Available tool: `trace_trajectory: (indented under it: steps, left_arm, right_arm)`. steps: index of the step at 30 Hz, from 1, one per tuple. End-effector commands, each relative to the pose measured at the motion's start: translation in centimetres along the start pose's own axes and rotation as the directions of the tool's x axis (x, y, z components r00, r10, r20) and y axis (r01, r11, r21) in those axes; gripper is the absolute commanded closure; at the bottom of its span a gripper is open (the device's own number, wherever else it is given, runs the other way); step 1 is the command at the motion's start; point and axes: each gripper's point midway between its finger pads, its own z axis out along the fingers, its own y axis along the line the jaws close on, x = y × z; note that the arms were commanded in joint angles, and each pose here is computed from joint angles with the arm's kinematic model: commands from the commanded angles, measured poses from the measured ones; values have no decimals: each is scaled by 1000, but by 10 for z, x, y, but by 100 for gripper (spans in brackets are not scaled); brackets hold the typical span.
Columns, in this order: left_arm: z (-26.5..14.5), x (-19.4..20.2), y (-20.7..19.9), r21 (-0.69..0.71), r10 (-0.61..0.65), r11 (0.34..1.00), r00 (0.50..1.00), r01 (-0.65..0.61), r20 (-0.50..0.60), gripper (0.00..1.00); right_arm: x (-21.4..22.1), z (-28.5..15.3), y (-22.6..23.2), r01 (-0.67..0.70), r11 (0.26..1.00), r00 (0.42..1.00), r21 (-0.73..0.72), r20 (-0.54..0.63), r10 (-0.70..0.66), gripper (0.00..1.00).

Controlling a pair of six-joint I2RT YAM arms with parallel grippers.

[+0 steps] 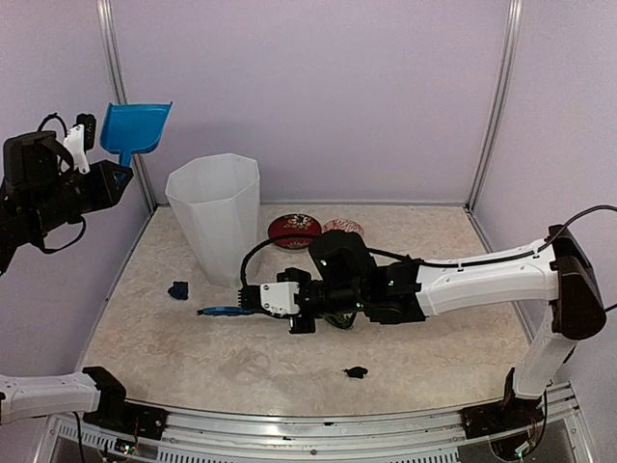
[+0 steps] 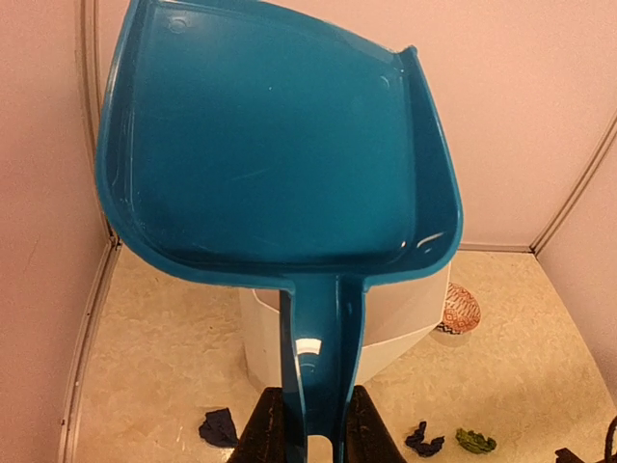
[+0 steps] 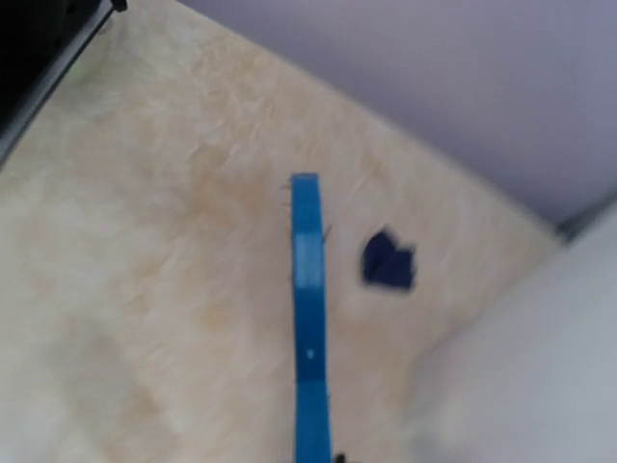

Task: Sweep away the paper scraps from the table
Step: Sweep the paper scraps at the center of the board.

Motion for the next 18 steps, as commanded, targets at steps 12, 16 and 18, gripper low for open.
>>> trace_trajectory:
  steps: [12, 16, 18]
  left_arm:
    - [-17, 0, 35, -156, 31, 988, 996, -18, 84, 100]
    - [-18, 4, 35, -145, 19, 989, 996, -7, 82, 100]
    - [-19, 6, 36, -143, 15, 990, 997, -3, 80, 100]
  right_arm:
    - [-11, 123, -63, 543, 816, 835, 198, -31, -549, 100]
    - [-3, 151, -75, 591, 775, 803, 223, -66, -593, 100]
    - [1, 162, -79, 607, 761, 790, 229, -77, -608, 100]
